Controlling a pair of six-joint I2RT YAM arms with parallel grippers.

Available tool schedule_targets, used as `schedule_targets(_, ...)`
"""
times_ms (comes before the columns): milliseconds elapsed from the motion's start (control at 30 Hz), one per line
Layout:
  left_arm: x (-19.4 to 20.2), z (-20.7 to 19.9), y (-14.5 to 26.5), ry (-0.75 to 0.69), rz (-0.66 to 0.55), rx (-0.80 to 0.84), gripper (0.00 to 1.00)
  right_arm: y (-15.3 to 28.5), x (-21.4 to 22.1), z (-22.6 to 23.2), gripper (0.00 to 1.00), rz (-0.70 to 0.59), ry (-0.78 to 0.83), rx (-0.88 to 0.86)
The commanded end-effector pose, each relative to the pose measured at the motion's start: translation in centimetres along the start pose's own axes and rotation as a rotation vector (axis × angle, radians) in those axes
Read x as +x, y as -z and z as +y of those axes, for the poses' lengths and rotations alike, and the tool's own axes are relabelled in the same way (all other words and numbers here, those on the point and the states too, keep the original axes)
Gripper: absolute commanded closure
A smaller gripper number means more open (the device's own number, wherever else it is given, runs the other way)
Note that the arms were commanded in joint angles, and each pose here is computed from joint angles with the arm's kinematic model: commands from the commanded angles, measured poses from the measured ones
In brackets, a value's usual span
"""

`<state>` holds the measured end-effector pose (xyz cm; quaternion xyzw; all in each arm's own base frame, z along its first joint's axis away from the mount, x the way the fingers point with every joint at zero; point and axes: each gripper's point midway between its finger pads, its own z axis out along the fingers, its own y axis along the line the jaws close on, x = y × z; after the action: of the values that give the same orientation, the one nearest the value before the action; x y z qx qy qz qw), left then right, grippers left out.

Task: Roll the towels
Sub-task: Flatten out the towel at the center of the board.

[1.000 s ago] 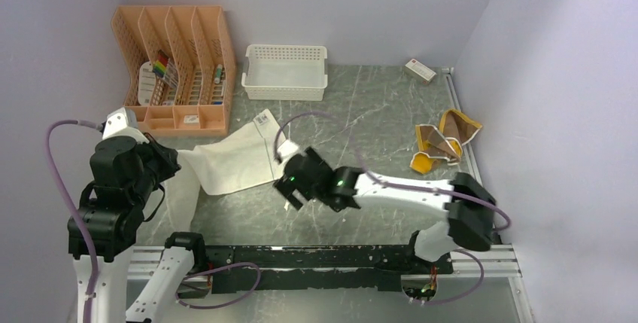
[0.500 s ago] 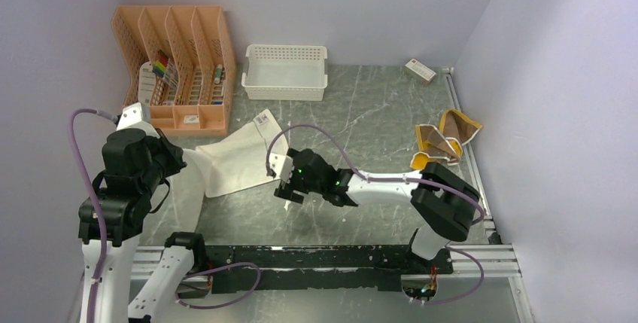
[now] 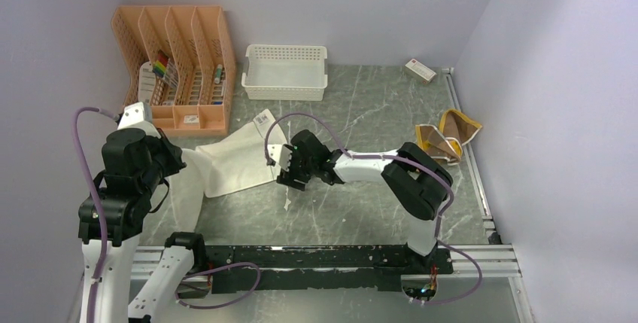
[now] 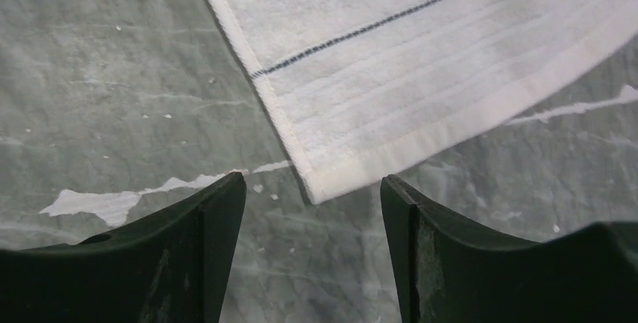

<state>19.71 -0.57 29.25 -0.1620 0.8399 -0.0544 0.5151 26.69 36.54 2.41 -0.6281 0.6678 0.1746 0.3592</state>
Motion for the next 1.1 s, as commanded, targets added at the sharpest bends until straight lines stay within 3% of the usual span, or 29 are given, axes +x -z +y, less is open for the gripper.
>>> schedule_targets(0,-1.9,0.0,0.8,-0.014,-0.065,-0.001,0.93,-0.6,1.1,1.5,0.34,0.036,0.005,-0.087)
schedule_targets(133,-2.0,0.0,0.6,-0.017,-0.067,-0.003,0.93,-0.8,2.4,1.0,0.41,0.078,0.005,-0.04)
schedule_targets(233,-2.0,0.0,0.4,-0.021,-0.065,-0.008,0.93,-1.3,4.0,0.5,0.65,0.152,-0.001,-0.015)
schedule_targets(367,-2.2,0.2,0.4,-0.026,-0.069,-0.022,0.93,-1.2,6.1,-0.2,0.77,0.218,-0.004,0.044)
schedule_targets(467,-2.6,0.4,0.4,-0.027,-0.08,-0.035,0.93,-0.3,6.9,-0.8,0.98,0.198,-0.066,0.059)
schedule_targets(600,-3.3,0.4,0.4,-0.022,-0.094,-0.043,0.93,2.1,5.2,-3.1,1.0,0.088,-0.149,0.13)
schedule_targets(667,-3.8,0.2,0.5,-0.015,-0.107,-0.04,0.93,4.6,2.9,-4.5,1.0,0.005,-0.169,0.191)
schedule_targets(867,-6.1,-1.2,0.7,0.008,-0.15,0.002,0.93,18.3,-8.3,-7.3,1.0,-0.384,-0.233,0.4)
schedule_targets(1067,-9.4,-4.7,0.6,0.003,-0.201,0.146,0.93,32.0,-12.0,-7.8,1.0,-0.576,-0.339,0.626)
